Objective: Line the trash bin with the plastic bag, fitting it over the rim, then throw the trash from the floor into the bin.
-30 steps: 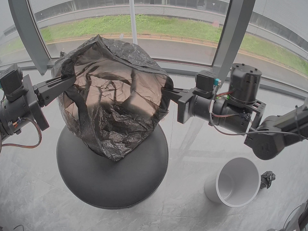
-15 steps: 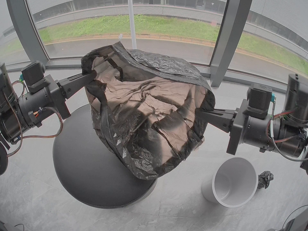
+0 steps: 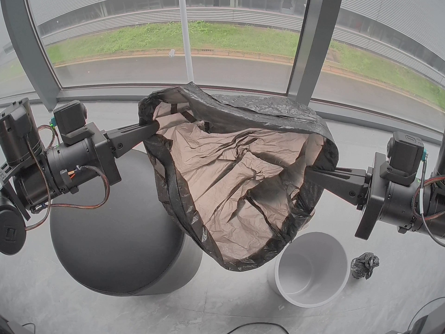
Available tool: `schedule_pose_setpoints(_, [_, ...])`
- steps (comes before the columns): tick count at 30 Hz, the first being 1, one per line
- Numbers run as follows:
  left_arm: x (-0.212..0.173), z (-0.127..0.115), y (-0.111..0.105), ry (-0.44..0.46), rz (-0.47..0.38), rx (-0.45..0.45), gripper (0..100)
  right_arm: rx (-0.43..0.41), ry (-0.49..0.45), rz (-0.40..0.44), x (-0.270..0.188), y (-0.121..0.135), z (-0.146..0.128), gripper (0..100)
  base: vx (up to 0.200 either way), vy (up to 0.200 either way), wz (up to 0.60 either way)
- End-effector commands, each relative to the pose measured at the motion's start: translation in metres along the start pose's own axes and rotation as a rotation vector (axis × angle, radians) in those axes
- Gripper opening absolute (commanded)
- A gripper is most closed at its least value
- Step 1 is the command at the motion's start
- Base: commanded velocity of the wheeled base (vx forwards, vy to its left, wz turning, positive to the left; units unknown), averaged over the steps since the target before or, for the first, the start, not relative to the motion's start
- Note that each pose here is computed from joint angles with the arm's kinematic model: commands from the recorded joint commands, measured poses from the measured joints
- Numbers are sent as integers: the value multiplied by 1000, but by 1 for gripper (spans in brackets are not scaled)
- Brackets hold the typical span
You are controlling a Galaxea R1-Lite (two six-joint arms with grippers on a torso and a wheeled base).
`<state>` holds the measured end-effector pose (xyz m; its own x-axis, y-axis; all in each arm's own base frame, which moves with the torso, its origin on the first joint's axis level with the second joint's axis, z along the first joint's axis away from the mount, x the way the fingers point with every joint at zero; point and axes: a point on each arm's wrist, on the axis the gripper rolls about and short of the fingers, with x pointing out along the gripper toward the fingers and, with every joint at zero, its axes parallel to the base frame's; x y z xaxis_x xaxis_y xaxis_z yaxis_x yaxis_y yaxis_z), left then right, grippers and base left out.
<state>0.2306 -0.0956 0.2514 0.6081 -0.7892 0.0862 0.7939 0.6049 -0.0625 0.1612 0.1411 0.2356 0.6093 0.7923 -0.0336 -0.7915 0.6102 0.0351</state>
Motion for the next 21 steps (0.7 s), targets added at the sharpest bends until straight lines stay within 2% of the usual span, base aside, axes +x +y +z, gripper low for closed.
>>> schedule_pose_setpoints(1, [5, -4, -6, 11, -29, -53, 0, -3, -13, 3, -3, 1, 3, 0, 0, -200, 0])
schedule_pose_setpoints(5, [6, -5, -11, 13, -42, -97, 0, -3, -14, 3, -3, 0, 3, 0, -200, -200, 0])
schedule_pose_setpoints(13, [6, -12, -10, 34, -39, -113, 0, -3, -11, 4, -4, 1, 2, 0, -200, -200, 0])
schedule_pose_setpoints(21, [10, -20, -7, 61, -36, -130, 0, 0, -1, 5, -5, 1, -2, 0, -200, 0, 0])
